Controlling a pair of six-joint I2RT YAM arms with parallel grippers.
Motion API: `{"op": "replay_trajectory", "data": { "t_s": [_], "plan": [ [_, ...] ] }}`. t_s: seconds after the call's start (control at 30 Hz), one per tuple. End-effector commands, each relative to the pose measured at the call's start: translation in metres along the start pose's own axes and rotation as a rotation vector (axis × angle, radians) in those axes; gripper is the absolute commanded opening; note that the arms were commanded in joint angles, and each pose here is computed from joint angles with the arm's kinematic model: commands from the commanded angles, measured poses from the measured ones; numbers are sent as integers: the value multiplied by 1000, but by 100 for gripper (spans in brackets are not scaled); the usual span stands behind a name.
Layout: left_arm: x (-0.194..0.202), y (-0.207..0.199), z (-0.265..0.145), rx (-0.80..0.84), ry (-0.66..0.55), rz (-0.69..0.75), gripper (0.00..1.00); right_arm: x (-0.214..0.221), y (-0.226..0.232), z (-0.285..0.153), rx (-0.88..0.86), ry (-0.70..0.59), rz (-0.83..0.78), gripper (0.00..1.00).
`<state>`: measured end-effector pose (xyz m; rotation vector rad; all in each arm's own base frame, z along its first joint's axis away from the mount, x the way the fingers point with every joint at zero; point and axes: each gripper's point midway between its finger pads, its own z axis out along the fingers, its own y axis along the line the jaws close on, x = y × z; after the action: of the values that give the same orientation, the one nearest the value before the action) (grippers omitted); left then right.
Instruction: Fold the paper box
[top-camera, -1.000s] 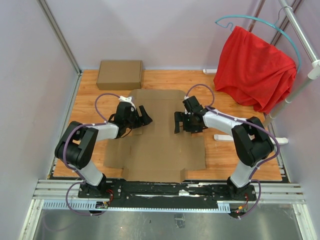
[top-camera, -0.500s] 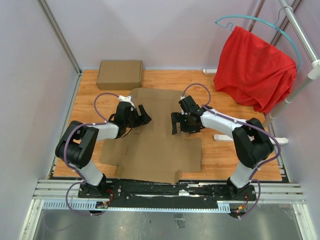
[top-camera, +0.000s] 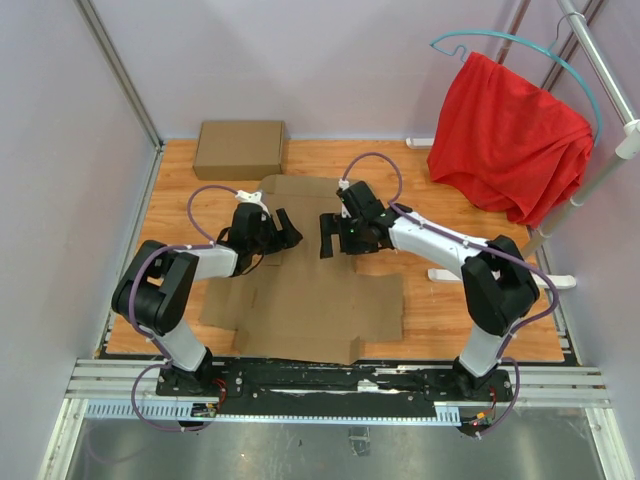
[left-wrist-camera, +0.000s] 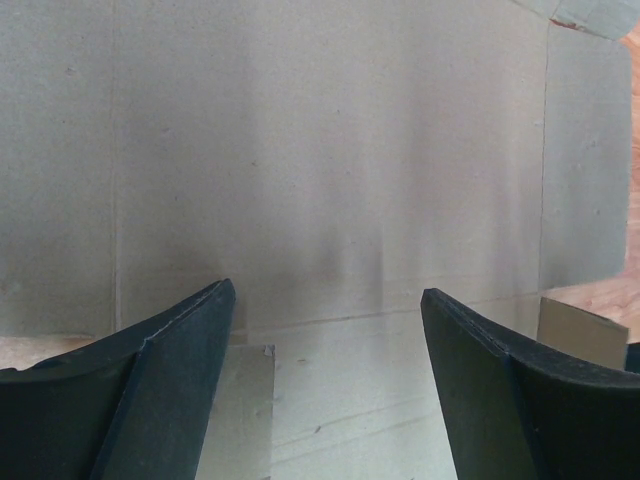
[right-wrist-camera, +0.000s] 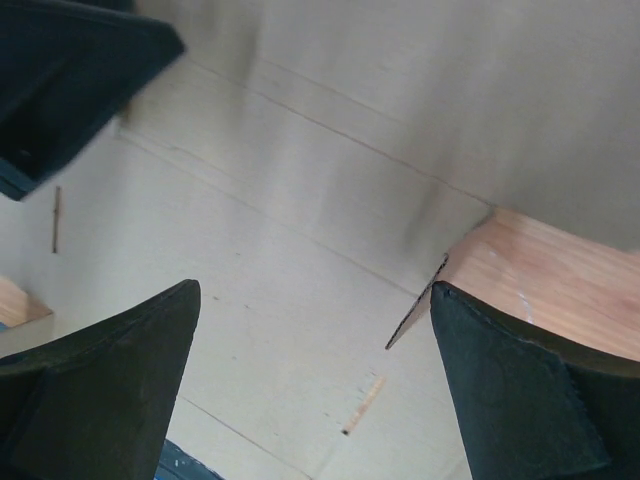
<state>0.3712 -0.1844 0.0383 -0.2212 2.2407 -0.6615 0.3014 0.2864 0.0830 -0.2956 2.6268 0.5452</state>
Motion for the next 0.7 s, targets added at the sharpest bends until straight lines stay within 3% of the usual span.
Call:
{"op": "replay_trajectory", "data": {
  "t_s": [0.0,0.47,0.67],
  "plan": [
    [55,26,-2,-78,182,-25,83,-9,28,11,-73,-5,-17,98],
    [60,29,-2,-82,193,-36,83,27,17,77,-55,144,-4,99],
    [65,28,-3,-75,212,-51,82,22,12,70,-24,130,-20,99]
  ]
}}
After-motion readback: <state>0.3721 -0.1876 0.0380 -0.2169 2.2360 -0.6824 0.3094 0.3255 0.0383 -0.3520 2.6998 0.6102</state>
